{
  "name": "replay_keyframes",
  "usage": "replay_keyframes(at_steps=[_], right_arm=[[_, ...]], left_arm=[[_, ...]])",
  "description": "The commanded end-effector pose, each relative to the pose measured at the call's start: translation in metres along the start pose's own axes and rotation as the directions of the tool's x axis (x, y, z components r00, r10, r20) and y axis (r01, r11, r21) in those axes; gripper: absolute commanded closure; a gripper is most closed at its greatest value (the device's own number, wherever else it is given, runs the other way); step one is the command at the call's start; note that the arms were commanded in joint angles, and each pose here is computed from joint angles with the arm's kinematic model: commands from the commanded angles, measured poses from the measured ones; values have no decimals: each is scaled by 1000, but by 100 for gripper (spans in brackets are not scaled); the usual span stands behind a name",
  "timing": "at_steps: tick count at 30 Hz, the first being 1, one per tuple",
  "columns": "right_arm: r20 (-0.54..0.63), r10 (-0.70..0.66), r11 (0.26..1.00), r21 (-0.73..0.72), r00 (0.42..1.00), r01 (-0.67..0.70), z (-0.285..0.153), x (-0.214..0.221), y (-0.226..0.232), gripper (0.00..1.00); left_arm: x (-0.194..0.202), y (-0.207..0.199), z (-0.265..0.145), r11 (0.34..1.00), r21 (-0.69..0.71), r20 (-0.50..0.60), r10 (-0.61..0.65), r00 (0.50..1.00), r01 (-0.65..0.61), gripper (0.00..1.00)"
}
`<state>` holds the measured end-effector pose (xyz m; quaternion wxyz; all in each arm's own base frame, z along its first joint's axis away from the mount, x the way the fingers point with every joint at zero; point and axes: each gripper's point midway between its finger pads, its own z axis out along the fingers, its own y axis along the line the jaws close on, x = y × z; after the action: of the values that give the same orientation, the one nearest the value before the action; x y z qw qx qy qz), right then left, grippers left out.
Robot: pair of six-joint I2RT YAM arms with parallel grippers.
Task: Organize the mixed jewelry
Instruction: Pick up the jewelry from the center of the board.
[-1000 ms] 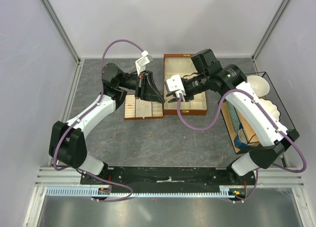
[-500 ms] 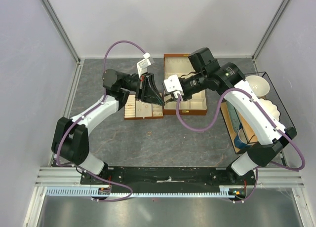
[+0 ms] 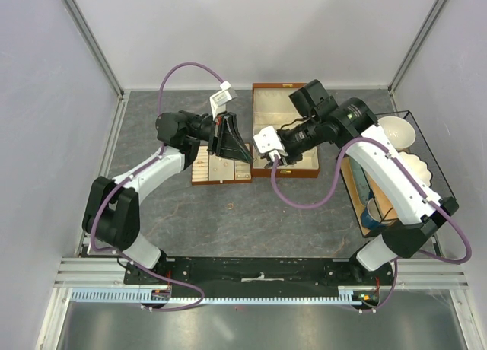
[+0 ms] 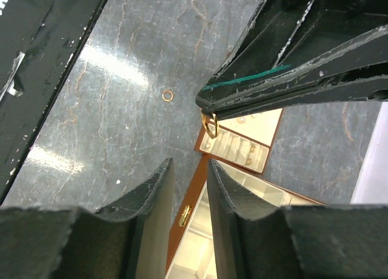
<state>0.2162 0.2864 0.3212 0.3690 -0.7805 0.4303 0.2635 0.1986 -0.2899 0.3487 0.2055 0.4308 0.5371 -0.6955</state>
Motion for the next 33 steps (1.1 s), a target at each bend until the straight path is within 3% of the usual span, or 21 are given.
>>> replay_keyframes(at_steps=[1, 11, 16, 19, 20, 24, 33], right_arm=[[13, -40, 999, -2, 999, 40, -11, -14, 3, 63], [32, -38, 999, 2, 999, 38, -9, -22, -13, 63], [31, -25, 1000, -9, 999, 26, -4, -18, -14, 63], [27, -16, 1000, -14, 1000, 16, -2, -16, -15, 63], [24, -15, 1000, -11, 1000, 15, -2, -15, -16, 63], [21, -13, 1000, 2, 1000, 13, -1, -15, -21, 63], [46, 13, 999, 36, 999, -14, -2, -25, -36, 64]], left_arm=[[56, -14, -23, 996, 48, -315, 87, 945, -76, 94], [53, -8, -25, 997, 16, -309, 78, 948, -77, 95], [43, 1, -27, 1000, -15, -285, -2, 959, -2, 94], [26, -7, -26, 998, -16, -233, -67, 970, 65, 94], [23, -7, -27, 1000, -1, -218, -30, 975, 31, 94], [2, -10, -38, 995, -27, -84, -96, 992, 94, 94], [3, -28, -45, 1000, -26, -93, -16, 996, 14, 92]])
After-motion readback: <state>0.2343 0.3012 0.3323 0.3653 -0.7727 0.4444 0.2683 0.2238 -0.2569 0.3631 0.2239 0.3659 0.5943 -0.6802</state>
